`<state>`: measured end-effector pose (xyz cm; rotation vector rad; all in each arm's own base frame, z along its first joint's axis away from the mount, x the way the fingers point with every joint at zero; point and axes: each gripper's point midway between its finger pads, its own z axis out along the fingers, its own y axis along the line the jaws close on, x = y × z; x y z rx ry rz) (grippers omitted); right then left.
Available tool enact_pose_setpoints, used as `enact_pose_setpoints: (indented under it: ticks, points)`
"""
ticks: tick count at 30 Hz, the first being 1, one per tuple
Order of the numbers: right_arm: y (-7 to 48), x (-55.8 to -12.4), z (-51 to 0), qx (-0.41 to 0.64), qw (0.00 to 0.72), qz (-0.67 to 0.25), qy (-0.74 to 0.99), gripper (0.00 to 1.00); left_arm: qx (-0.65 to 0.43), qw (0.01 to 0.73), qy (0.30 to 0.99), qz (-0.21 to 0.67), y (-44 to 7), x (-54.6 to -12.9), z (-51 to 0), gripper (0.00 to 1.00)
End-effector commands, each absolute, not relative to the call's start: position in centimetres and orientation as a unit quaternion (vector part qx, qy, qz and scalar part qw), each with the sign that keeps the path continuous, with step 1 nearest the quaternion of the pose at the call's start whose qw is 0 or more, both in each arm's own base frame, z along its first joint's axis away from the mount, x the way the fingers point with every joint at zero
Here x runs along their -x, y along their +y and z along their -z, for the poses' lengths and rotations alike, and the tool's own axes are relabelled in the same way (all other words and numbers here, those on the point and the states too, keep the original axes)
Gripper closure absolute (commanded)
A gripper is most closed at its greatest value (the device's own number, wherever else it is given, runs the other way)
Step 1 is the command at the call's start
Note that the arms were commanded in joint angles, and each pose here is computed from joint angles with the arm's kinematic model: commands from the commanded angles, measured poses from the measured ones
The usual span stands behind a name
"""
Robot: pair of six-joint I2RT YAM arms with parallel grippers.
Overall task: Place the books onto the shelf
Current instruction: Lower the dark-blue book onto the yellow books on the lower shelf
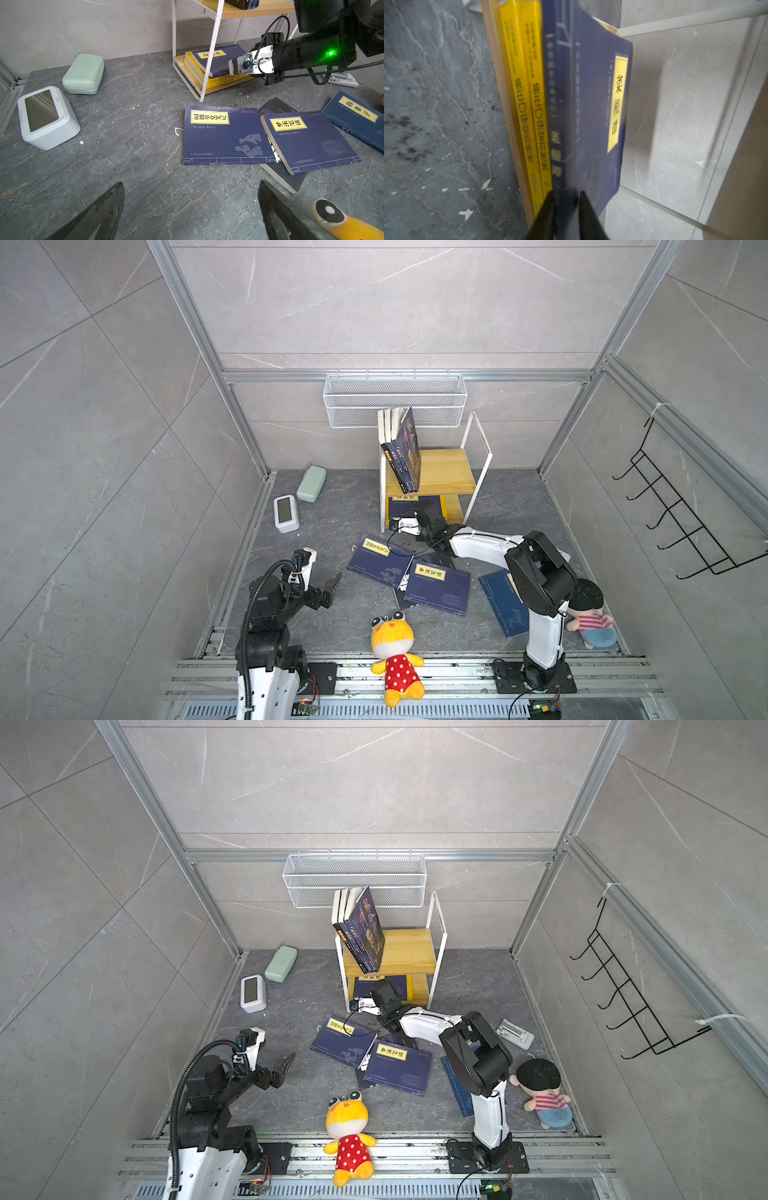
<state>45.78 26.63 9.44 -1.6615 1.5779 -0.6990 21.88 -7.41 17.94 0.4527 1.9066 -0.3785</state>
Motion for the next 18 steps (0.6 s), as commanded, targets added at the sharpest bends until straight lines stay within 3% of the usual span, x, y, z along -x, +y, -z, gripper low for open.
enact_pose_setpoints:
  ticks: [1, 3, 9, 18]
  points:
    - [27.2, -46.0, -10.3, 0.660, 0.364, 0.271, 0.599, 0.64, -0.199, 0.562, 0.788, 0.157, -7.5, -22.1, -19.1, 0.00]
    - [27.3, -44.9, -10.2, 0.677, 0.355, 0.252, 0.593, 0.57, -0.202, 0.564, 0.785, 0.158, -7.6, -22.0, -19.2, 0.00]
    - [26.8, -43.4, -11.3, 0.684, 0.341, 0.220, 0.606, 0.50, -0.201, 0.567, 0.783, 0.159, -7.6, -22.0, -19.6, 0.00]
    - [27.0, -43.8, -11.6, 0.659, 0.353, 0.193, 0.636, 0.49, -0.203, 0.570, 0.779, 0.165, -7.8, -21.9, -19.9, 0.00]
